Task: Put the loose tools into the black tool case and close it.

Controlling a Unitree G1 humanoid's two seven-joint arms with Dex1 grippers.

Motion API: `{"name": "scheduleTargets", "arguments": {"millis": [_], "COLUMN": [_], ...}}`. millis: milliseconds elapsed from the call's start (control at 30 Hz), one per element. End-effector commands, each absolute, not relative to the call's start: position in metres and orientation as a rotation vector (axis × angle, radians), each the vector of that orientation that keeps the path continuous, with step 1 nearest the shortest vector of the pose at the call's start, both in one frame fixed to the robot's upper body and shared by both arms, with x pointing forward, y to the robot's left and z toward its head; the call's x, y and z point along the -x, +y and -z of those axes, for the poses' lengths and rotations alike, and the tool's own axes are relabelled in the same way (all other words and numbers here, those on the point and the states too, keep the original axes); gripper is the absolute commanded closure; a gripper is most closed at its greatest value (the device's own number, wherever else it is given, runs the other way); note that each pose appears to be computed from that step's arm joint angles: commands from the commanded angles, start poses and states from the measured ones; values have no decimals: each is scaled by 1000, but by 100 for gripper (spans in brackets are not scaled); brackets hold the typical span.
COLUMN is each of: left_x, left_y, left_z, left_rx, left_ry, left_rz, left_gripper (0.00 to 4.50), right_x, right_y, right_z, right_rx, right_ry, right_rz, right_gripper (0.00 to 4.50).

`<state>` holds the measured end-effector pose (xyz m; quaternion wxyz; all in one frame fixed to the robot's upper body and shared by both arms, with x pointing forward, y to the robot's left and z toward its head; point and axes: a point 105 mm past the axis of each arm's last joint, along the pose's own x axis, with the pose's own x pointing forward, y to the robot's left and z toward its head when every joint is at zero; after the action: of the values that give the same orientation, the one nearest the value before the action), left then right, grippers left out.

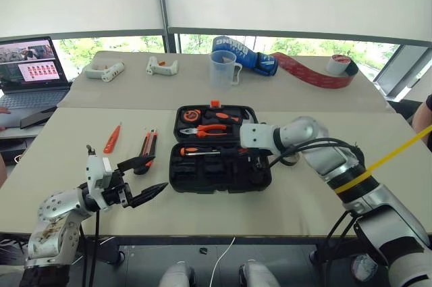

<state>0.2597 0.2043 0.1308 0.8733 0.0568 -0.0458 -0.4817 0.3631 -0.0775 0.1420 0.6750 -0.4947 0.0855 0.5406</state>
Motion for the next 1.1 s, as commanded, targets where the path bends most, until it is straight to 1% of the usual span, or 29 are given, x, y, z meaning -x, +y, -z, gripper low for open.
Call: {"name": "scheduleTargets", "arguments": {"millis": [33, 233, 400, 467, 500, 533, 567, 633, 733, 767, 833, 867, 933, 967, 1000, 1067, 1100], "left_x": [-258, -261, -264, -265, -266, -266, -267, -267, -267, -268, -269, -269, -270, -270, -270, -268, -267], "left_y": [203, 197, 193, 192, 192, 192, 192, 193, 193, 193, 192, 192, 190, 189, 189, 192, 194], "left_z": [-144, -151, -154, -156, -157, -157, -158, -158, -158, -158, -159, -159, -159, -159, -159, -156, -153], "left_rx": [-149, -157, -157, -156, -156, -156, -157, -158, -159, -158, -158, -158, -158, -158, -158, -161, -163], "left_ry": [-128, -134, -134, -136, -137, -137, -136, -134, -131, -131, -132, -133, -134, -134, -133, -124, -118], "left_rz": [1012, 1015, 1022, 1023, 1023, 1023, 1022, 1020, 1015, 1012, 1008, 1006, 1003, 1001, 999, 989, 986], "left_gripper": [0, 0, 0, 0, 0, 0, 0, 0, 0, 0, 0, 0, 0, 0, 0, 0, 0], "right_x": [-366, -366, -369, -367, -364, -362, -361, -358, -355, -355, -358, -359, -361, -362, -363, -368, -369], "right_y": [-91, -101, -89, -84, -81, -79, -77, -78, -80, -78, -73, -69, -64, -63, -63, -62, -62], "right_z": [-139, -140, -145, -150, -156, -163, -173, -191, -204, -203, -195, -190, -174, -164, -155, -142, -135], "right_rx": [1172, 1163, 1112, 1105, 1093, 1072, 1033, 930, 810, 796, 768, 744, 728, 740, 754, 693, 706], "right_ry": [240, 280, 214, 160, 112, 70, 34, -4, -32, -37, -44, -43, -31, -13, 0, 46, 61], "right_rz": [-1218, -1216, -1195, -1221, -1246, -1258, -1266, -1294, -1319, -1318, -1301, -1291, -1283, -1276, -1273, -1237, -1236], "right_gripper": [373, 373, 373, 277, 249, 211, 189, 189, 189, 244, 289, 336, 408, 431, 443, 443, 443]}}
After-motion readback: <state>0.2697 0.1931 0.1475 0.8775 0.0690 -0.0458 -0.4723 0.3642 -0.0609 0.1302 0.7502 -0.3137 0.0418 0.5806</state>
